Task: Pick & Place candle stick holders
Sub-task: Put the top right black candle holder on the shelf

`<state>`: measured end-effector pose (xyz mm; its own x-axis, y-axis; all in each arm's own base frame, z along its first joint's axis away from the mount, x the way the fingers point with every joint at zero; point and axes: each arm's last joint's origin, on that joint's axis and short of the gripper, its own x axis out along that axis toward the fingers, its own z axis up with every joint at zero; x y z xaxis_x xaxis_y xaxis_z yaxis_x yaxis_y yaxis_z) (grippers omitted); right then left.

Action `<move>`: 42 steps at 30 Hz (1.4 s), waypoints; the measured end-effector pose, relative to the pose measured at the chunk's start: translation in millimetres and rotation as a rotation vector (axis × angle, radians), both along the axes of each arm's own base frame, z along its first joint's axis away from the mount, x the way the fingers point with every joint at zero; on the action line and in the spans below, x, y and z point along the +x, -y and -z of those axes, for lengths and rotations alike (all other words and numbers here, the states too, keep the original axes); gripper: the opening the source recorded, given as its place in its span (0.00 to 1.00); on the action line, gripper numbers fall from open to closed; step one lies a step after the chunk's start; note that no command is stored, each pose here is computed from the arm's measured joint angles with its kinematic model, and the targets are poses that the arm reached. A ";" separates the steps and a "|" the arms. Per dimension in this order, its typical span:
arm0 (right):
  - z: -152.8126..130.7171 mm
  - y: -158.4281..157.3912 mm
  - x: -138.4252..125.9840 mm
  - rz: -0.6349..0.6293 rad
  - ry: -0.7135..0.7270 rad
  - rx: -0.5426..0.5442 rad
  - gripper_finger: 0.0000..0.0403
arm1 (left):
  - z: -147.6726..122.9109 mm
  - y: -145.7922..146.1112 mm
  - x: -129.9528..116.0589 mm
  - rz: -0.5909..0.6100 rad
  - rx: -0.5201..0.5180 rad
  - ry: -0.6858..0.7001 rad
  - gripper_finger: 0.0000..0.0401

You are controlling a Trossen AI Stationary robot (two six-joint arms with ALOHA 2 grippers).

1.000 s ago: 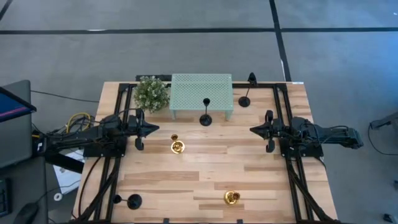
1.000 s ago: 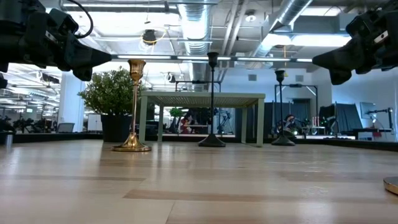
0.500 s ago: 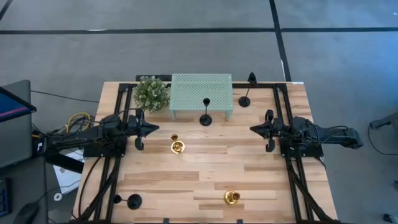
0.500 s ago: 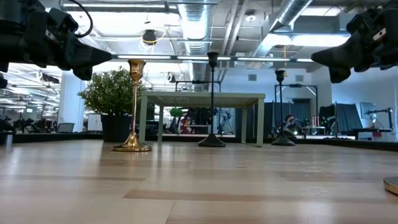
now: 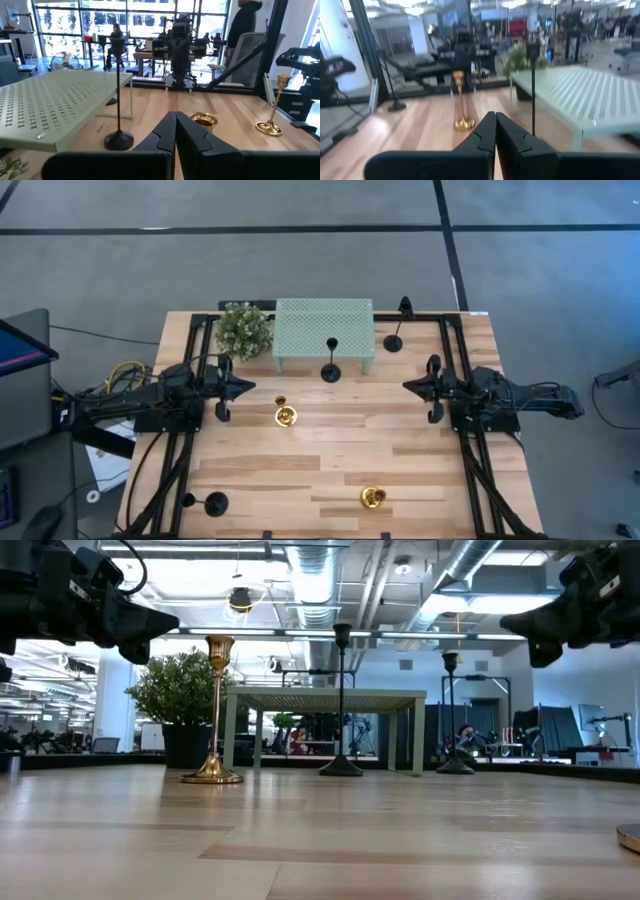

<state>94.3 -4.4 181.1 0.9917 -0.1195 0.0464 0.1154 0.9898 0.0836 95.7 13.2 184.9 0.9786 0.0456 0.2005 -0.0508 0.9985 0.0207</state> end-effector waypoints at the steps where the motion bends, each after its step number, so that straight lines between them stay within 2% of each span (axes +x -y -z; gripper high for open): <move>1: -2.3 0.0 -0.2 0.000 0.020 0.000 0.00 | -0.7 0.1 -0.1 0.001 0.000 0.007 0.02; 15: -8.5 1.8 -1.2 0.062 0.083 -0.003 0.00 | -5.7 0.2 -1.3 0.000 -0.001 0.058 0.02; 21: -20.5 1.7 -4.5 0.061 0.107 -0.002 0.00 | -26.6 0.4 -2.6 0.004 -0.008 0.084 0.02; 26: -31.0 3.4 -5.4 0.123 0.070 0.002 0.00 | -35.8 -2.6 9.9 -0.024 -0.029 -0.005 0.02; 31: -30.7 8.7 -0.3 0.310 0.000 0.026 0.00 | -34.8 -10.7 28.0 -0.197 -0.034 -0.131 0.02; 34: -29.2 10.7 3.6 0.386 -0.025 0.072 0.00 | -36.7 -13.4 36.0 -0.241 -0.039 -0.173 0.02; 42: -34.9 10.8 12.0 0.388 -0.051 0.095 0.00 | -47.8 -14.3 43.6 -0.227 -0.040 -0.160 0.02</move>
